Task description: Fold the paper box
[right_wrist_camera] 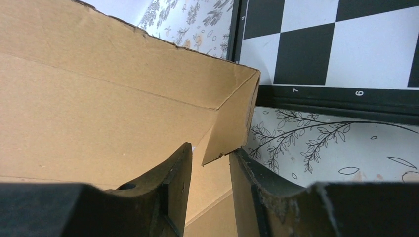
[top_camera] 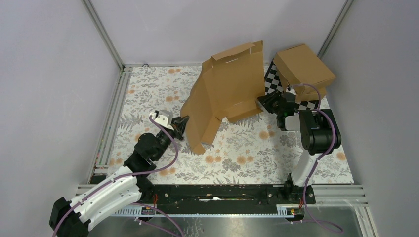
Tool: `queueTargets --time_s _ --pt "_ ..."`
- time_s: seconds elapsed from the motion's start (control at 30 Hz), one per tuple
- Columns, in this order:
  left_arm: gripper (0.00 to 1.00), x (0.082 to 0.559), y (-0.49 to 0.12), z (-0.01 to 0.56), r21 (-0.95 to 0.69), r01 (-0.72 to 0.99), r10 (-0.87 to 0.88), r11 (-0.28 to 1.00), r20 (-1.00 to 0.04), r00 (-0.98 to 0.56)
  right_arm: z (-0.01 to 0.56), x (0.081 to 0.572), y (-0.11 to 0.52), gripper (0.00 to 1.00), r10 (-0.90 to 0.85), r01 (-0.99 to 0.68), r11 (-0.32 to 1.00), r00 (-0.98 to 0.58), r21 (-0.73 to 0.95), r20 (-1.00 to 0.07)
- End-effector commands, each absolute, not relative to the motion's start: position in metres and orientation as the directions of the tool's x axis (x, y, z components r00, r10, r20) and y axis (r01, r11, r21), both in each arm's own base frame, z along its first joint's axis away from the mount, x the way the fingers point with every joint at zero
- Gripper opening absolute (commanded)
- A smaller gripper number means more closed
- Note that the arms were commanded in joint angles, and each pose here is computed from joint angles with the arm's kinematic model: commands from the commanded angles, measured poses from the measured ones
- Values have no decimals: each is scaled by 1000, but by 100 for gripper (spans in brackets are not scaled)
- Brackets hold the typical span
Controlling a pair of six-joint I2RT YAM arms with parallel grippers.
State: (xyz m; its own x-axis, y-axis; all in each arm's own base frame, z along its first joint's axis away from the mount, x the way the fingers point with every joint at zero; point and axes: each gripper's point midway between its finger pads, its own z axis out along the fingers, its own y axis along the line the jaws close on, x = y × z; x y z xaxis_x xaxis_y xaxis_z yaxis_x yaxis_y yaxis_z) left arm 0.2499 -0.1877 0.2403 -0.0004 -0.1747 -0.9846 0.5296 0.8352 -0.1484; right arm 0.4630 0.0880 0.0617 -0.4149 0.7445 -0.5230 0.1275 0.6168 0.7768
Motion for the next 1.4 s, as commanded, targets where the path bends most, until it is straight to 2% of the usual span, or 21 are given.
queueTargets --time_s 0.0,0.17,0.4,0.43,0.73,1.07,1.23,1.37 --pt "0 247 -193 246 -125 553 -158 824 -987 12 80 474 87 41 714 118 667 -387 736 -584" --pt "0 246 -195 246 -120 560 -153 820 -988 12 76 474 84 38 701 141 686 -392 713 -596" --pt "0 244 -198 247 -115 574 -150 811 -989 15 74 474 88 1 686 131 695 -413 707 -599" --pt "0 244 -198 246 -115 573 -150 811 -989 14 75 473 90 0 684 127 696 -419 707 -597" --pt "0 243 -200 248 -121 578 -159 807 -987 16 87 431 127 0 680 95 686 -436 721 -589" --pt "0 232 -210 256 -118 636 -177 763 -984 30 75 387 167 4 770 136 571 -431 810 -471" --pt "0 232 -206 257 -121 621 -186 775 -982 40 59 375 184 12 791 163 515 -469 841 -393" --pt "0 236 -200 256 -131 588 -190 798 -981 39 48 367 186 19 786 171 522 -477 836 -393"
